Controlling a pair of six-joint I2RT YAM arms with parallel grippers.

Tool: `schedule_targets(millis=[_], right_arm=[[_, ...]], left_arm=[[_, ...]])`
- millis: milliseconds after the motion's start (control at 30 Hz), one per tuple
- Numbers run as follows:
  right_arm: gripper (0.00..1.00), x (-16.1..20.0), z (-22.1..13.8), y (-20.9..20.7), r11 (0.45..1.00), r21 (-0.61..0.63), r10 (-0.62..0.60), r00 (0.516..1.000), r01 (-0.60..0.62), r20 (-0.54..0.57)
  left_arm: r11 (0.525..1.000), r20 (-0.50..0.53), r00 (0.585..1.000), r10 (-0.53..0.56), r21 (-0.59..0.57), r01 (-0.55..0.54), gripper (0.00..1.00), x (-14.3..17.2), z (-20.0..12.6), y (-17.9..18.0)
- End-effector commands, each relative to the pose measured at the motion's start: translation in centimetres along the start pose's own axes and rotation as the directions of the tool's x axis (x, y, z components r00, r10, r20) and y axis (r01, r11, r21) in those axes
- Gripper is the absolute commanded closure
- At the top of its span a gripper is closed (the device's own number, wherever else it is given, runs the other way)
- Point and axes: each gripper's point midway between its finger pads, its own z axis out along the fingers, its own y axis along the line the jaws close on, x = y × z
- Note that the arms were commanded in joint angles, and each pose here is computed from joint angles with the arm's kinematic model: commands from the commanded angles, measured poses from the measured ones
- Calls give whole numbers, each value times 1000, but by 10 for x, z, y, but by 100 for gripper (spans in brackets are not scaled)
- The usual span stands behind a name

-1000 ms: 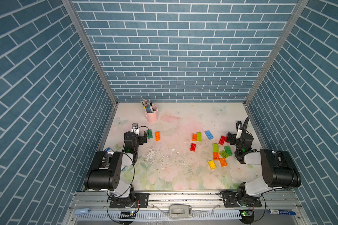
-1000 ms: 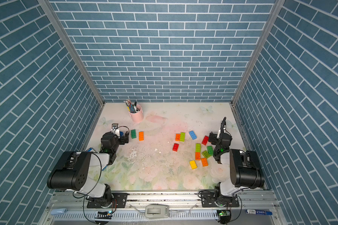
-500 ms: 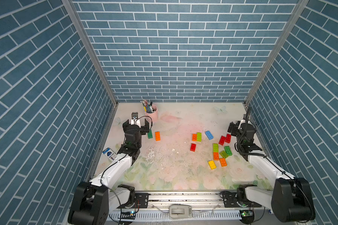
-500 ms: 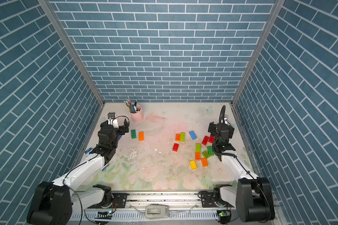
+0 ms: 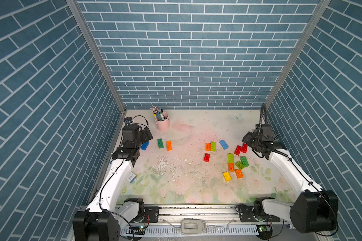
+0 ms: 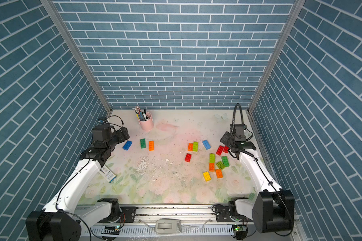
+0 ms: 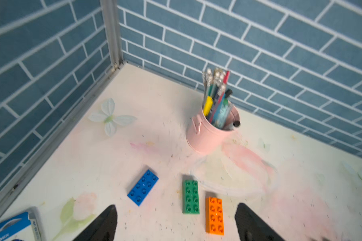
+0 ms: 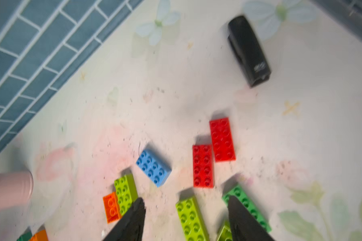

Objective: Assemble a rectangle with lego
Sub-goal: Move the lego brick at the center of the board.

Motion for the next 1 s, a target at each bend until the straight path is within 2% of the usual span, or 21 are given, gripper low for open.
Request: schedule_targets(millis=[0, 67, 133, 267, 367, 567, 767, 967], right_arm=[[35, 59, 2, 2, 990, 142, 21, 984, 4, -175], [34, 86, 8, 26, 987, 127, -64, 970, 96, -233], [34, 102, 12, 41, 980, 117, -128, 959, 162, -254], [31, 131, 15, 60, 961, 107, -210, 922, 256, -325], [29, 152, 26, 73, 957, 103, -215, 902, 271, -373], [29, 173, 55, 96, 961, 75, -212, 884, 265, -417], [36, 188, 71, 110, 952, 49, -245, 851, 301, -464], [49, 200, 83, 120, 933, 25, -300, 815, 359, -495]], left_arm=[[996, -157, 984, 80, -24, -84, 12, 55, -6, -18], [992, -200, 972, 121, -8, -125, 13, 79, -5, -32], [994, -260, 960, 103, -2, -107, 16, 99, 0, -34], [994, -315, 943, 109, 8, -112, 18, 116, 5, -33], [993, -304, 946, 110, 0, -115, 19, 118, 9, -31], [999, -282, 958, 50, 27, -44, 19, 123, 15, -37], [998, -299, 952, 64, 34, -57, 19, 133, 19, -35], [998, -293, 954, 57, 50, -45, 19, 135, 21, -38]])
